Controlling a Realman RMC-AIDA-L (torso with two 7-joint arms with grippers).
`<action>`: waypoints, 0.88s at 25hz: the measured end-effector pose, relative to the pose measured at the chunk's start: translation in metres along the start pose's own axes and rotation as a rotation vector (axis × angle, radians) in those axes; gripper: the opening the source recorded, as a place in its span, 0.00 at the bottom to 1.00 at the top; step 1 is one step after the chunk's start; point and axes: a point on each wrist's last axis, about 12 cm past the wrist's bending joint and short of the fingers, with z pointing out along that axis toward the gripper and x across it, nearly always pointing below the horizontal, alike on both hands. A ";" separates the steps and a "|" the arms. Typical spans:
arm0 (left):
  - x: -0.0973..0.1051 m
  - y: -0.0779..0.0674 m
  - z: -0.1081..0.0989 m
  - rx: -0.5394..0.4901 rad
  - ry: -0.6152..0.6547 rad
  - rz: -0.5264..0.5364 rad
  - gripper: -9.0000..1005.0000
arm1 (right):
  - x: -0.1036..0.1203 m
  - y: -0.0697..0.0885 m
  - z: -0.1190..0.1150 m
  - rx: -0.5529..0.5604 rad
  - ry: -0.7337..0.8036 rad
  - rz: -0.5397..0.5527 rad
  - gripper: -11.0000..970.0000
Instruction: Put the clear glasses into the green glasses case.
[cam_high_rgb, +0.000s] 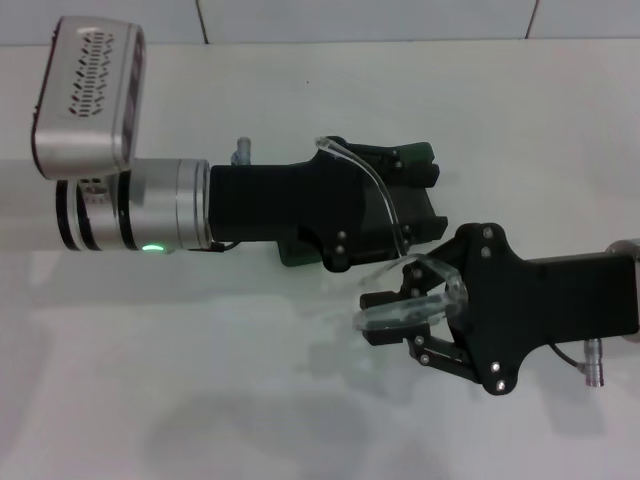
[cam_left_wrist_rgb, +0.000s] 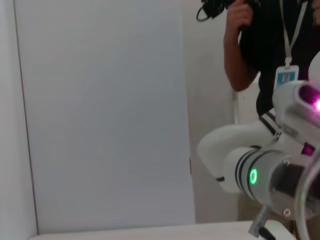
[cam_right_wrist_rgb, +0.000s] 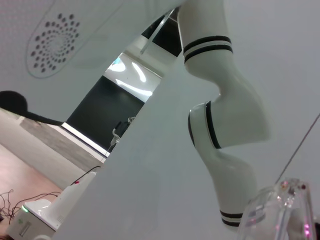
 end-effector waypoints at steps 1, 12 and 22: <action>0.000 0.000 0.000 -0.002 -0.004 0.001 0.47 | 0.000 0.000 0.000 0.000 0.000 0.004 0.13; -0.003 -0.004 -0.009 -0.031 -0.077 0.033 0.47 | 0.006 -0.001 -0.003 0.014 0.043 0.077 0.13; -0.006 -0.008 -0.026 -0.083 -0.151 0.052 0.47 | 0.011 0.004 -0.006 0.032 0.077 0.125 0.15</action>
